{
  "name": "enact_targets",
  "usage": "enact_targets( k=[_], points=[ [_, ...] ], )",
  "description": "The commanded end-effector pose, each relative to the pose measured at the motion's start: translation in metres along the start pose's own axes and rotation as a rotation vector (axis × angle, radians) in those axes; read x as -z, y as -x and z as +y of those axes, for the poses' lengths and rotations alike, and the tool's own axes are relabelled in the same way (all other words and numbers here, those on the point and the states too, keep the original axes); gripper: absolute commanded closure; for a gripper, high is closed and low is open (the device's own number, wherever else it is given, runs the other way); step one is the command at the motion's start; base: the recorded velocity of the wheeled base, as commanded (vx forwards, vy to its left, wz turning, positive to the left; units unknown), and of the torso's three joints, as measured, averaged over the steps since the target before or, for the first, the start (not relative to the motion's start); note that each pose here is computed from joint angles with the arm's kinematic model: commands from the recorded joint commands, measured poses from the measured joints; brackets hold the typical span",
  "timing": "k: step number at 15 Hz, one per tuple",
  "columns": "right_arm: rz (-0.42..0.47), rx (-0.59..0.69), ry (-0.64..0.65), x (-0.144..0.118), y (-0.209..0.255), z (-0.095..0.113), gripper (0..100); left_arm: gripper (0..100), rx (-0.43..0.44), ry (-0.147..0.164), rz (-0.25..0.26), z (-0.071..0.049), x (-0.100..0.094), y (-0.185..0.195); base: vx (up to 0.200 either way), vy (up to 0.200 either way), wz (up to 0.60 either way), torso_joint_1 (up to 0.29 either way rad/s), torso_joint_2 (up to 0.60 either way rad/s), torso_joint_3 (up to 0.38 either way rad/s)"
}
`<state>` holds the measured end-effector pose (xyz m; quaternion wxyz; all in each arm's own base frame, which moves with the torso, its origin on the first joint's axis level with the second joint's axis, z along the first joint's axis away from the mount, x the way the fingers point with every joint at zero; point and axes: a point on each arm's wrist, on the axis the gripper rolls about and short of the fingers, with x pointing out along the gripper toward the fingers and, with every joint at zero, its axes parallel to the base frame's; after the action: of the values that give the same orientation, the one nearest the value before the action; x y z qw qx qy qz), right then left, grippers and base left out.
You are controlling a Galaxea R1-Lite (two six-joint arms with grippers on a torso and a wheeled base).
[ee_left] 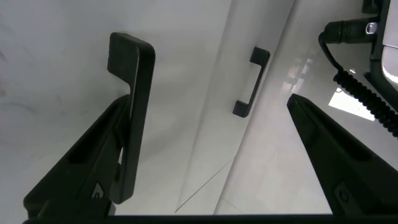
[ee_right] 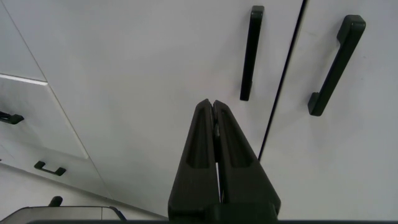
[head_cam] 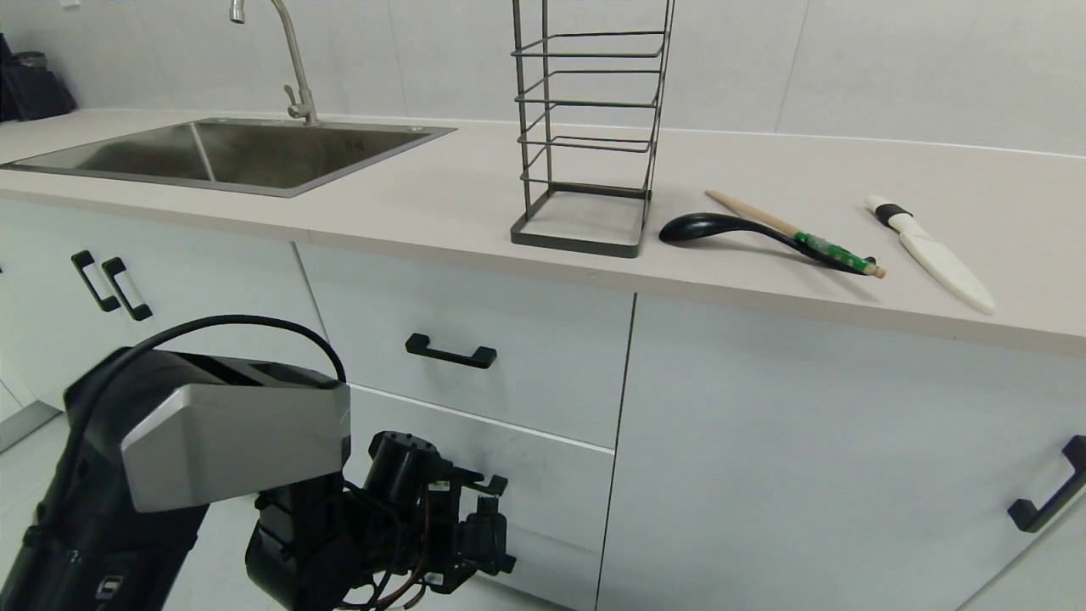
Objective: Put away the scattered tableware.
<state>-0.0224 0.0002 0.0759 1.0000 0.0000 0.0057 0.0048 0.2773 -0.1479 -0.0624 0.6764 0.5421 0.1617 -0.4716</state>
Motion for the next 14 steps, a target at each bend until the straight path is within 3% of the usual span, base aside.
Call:
enact_targets(
  k=[1,3,8,12,14],
  points=[
    [0.001,-0.001,0.0,0.0,0.0,0.0,100,0,0.037,0.006,0.011,-0.009,0.002,0.004,0.0,0.0,0.0,0.0,0.0,0.0],
    [0.001,-0.001,0.0,0.0,0.0,0.0,100,0,0.061,0.009,0.018,-0.017,0.002,0.012,0.0,0.0,0.0,0.0,0.0,0.0],
    [0.002,-0.001,0.0,0.0,0.0,0.0,100,0,0.061,0.005,0.01,-0.02,-0.004,0.035,0.0,0.0,0.0,0.0,0.0,0.0],
    [0.002,0.0,0.0,0.0,0.0,0.0,100,0,-0.059,-0.044,-0.095,-0.012,-0.035,0.104,0.0,0.0,0.0,0.0,0.0,0.0],
    [0.002,-0.001,0.0,0.0,0.0,0.0,100,0,-0.102,-0.038,-0.137,-0.013,-0.044,0.127,0.0,0.0,0.0,0.0,0.0,0.0]
  ],
)
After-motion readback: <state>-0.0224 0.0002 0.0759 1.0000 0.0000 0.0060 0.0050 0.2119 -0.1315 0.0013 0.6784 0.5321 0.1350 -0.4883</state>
